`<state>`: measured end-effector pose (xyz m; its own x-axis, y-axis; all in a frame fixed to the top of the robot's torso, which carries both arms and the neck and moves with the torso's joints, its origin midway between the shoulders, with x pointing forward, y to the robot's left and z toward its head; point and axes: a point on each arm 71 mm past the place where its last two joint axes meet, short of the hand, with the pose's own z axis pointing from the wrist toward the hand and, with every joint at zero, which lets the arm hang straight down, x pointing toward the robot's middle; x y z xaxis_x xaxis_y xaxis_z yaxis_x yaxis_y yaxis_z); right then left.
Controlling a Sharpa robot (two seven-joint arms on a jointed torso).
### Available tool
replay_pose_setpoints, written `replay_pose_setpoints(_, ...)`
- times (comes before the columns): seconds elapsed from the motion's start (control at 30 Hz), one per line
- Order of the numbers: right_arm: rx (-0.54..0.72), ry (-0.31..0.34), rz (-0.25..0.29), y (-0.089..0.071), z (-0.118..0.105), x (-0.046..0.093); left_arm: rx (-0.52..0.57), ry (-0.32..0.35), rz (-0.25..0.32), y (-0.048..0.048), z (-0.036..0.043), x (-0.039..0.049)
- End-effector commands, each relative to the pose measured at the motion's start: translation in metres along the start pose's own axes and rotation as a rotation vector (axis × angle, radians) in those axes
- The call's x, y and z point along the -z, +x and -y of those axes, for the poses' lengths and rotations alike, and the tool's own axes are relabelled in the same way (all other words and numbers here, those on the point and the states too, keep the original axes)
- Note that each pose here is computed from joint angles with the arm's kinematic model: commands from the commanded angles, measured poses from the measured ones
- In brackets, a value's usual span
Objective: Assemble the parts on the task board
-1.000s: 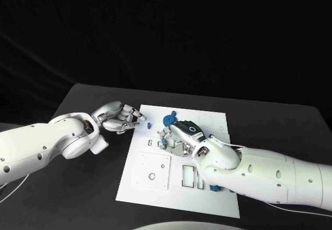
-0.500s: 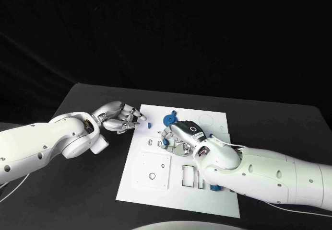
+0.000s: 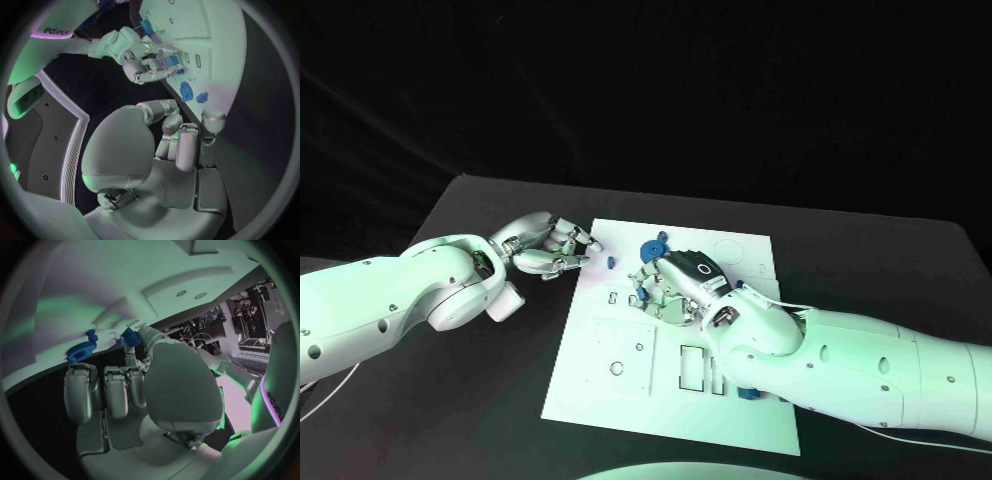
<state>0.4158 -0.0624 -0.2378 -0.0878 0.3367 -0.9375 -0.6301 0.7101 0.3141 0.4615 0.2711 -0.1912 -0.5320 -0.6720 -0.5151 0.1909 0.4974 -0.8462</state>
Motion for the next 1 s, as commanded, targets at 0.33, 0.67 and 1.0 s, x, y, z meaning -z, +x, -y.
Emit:
replay_pose_setpoints(0.33, -0.073, -0.001, 0.036, -0.0028, 0.001, 0.0013, 0.001, 0.0, -0.014, 0.0004, 0.0001, -0.0007)
replay_pose_setpoints(0.67, -0.134, 0.02, 0.038, -0.0029, 0.0041, 0.0015, 0.001, -0.004, -0.016, 0.0002, -0.0005, -0.0009)
replay_pose_setpoints(1.0, -0.149, 0.027, 0.034, -0.0027, 0.0063, 0.0017, -0.005, -0.007, -0.02, 0.0002, -0.0009, -0.0008)
